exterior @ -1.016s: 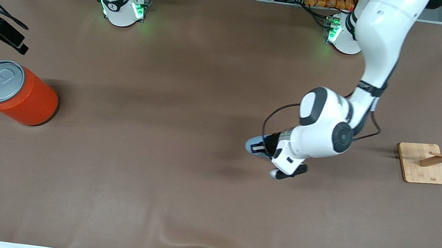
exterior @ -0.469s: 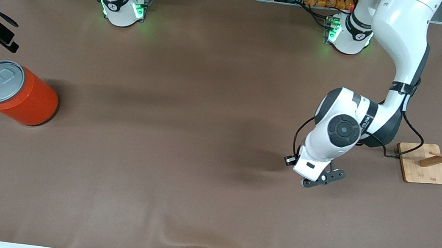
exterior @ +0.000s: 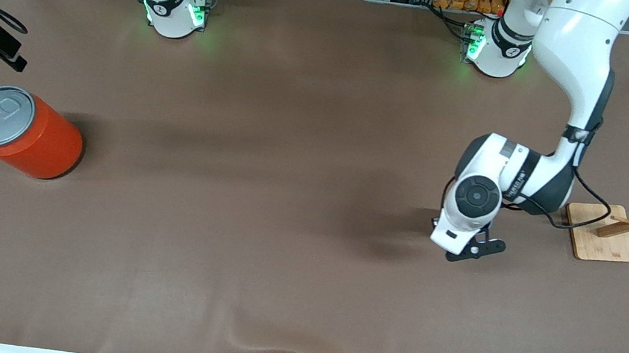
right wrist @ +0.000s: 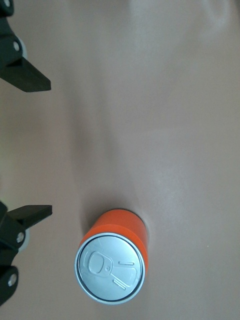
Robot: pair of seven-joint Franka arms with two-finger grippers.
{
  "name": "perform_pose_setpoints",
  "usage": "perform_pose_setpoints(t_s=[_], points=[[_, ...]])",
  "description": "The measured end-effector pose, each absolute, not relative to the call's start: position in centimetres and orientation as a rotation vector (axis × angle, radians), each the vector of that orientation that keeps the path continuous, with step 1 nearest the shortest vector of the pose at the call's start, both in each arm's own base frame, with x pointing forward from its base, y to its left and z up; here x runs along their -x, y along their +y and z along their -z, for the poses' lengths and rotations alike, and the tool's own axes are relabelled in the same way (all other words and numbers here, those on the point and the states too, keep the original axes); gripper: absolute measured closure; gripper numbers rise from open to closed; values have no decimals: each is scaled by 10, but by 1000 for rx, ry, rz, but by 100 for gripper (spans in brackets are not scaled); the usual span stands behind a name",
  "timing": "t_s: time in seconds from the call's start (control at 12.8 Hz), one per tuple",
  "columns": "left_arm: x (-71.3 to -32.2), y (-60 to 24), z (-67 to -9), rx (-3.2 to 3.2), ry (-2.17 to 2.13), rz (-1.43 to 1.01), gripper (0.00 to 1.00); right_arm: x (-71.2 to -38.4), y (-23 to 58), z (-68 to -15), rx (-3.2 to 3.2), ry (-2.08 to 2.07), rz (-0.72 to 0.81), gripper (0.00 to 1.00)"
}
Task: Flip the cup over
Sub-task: 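Carry the cup toward the wooden stand with the left gripper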
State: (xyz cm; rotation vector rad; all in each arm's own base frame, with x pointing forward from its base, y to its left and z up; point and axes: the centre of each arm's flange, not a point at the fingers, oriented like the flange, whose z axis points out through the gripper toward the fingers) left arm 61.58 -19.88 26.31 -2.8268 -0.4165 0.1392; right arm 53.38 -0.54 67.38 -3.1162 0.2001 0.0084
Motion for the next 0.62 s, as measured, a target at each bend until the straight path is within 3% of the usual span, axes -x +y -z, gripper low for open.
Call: perform_pose_setpoints(t_s=[0.47, 0.55, 0.62], points=[[-636, -156, -257, 2871, -446, -82, 95, -530, -8, -671, 3149, 62, -63, 0], [-638, -153, -254, 2875, -451, -76, 90, -530, -9, -671, 3152, 62, -65, 0], [-639, -148, -253, 2879, -468, -77, 79, -529, -9, -671, 3154, 61, -66, 0]])
